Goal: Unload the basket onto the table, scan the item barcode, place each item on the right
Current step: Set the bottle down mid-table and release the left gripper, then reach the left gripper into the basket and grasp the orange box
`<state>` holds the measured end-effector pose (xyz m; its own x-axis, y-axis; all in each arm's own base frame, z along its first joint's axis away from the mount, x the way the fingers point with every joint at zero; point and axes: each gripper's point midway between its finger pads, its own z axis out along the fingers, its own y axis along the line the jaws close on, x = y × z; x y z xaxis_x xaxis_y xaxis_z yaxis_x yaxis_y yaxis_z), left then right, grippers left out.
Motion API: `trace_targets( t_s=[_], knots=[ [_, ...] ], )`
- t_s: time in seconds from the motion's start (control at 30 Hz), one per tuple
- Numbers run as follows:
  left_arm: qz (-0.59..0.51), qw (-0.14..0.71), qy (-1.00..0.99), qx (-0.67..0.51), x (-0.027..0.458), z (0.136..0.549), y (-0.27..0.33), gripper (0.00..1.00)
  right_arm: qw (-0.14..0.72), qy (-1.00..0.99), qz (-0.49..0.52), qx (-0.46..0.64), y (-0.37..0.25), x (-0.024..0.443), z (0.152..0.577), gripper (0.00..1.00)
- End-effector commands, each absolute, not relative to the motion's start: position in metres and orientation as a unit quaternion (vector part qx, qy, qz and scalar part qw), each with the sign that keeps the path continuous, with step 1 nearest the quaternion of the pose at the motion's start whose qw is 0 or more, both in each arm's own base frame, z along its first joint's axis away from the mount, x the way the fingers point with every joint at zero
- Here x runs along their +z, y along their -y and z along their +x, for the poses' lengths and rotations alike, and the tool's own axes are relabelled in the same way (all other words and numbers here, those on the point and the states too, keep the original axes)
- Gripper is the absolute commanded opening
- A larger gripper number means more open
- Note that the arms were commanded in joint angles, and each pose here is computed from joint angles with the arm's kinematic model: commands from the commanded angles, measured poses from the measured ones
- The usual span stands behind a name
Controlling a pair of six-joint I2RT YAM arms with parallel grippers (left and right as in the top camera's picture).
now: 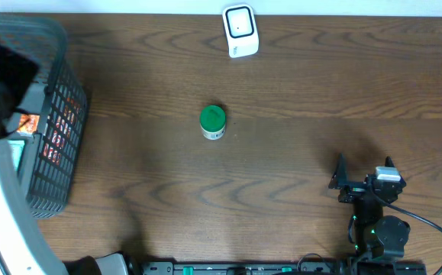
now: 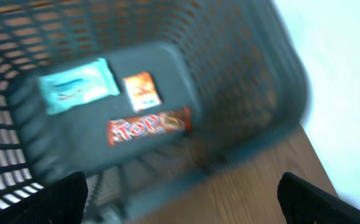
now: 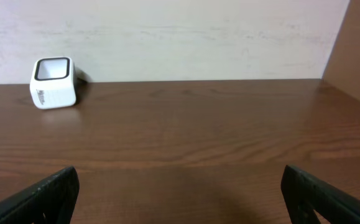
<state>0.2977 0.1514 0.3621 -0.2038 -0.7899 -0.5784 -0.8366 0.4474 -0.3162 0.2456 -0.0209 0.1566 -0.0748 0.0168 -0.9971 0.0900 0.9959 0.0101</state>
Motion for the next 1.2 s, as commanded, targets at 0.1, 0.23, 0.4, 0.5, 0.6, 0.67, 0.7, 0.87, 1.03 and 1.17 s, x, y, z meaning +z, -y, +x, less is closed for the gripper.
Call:
trace_targets(
  t_s=[0.1, 0.23, 0.4, 0.5, 0.6, 0.67, 0.7, 0.87, 1.03, 1.17],
  knots=[
    [-0.549, 0.312, -0.773, 0.062, 0.339, 0.295, -0.185, 0.98, 0.680, -0.732, 0.037, -0.026, 0.020, 0.157, 0.245, 0.99],
    [-0.511, 0.289, -0.803, 0.102, 0.320, 0.311, -0.201, 0.98, 0.680, -0.732, 0.037, -0.026, 0.020, 0.157, 0.245, 0.99],
    [-0.339, 0.236, -0.898, 0.151, 0.287, 0.339, -0.213, 0.98, 0.680, -0.732, 0.037, -0.026, 0.020, 0.157, 0.245, 0.99],
    [-0.255, 0.204, -0.930, 0.169, 0.269, 0.349, -0.218, 0.98, 0.680, -0.732, 0.037, -0.026, 0.020, 0.157, 0.245, 0.99],
    [-0.214, 0.182, -0.944, 0.175, 0.255, 0.357, -0.222, 0.98, 0.680, -0.732, 0.037, -0.026, 0.020, 0.157, 0.245, 0.99],
    [-0.197, 0.170, -0.950, 0.175, 0.248, 0.357, -0.222, 0.98, 0.680, -0.732, 0.037, -0.026, 0.020, 0.157, 0.245, 0.99],
    [-0.185, 0.164, -0.953, 0.176, 0.246, 0.358, -0.222, 0.98, 0.680, -0.732, 0.037, -0.026, 0.020, 0.157, 0.245, 0.99],
    [-0.121, 0.173, -0.957, 0.201, 0.241, 0.373, -0.244, 0.98, 0.680, -0.732, 0.037, -0.026, 0.020, 0.157, 0.245, 0.99],
    [-0.098, 0.196, -0.966, 0.138, 0.228, 0.384, -0.243, 0.98, 0.680, -0.732, 0.037, -0.026, 0.020, 0.157, 0.245, 0.99],
    [-0.083, 0.181, -0.974, 0.112, 0.208, 0.383, -0.247, 0.98, 0.680, -0.732, 0.037, -0.026, 0.020, 0.157, 0.245, 0.99]
  ],
)
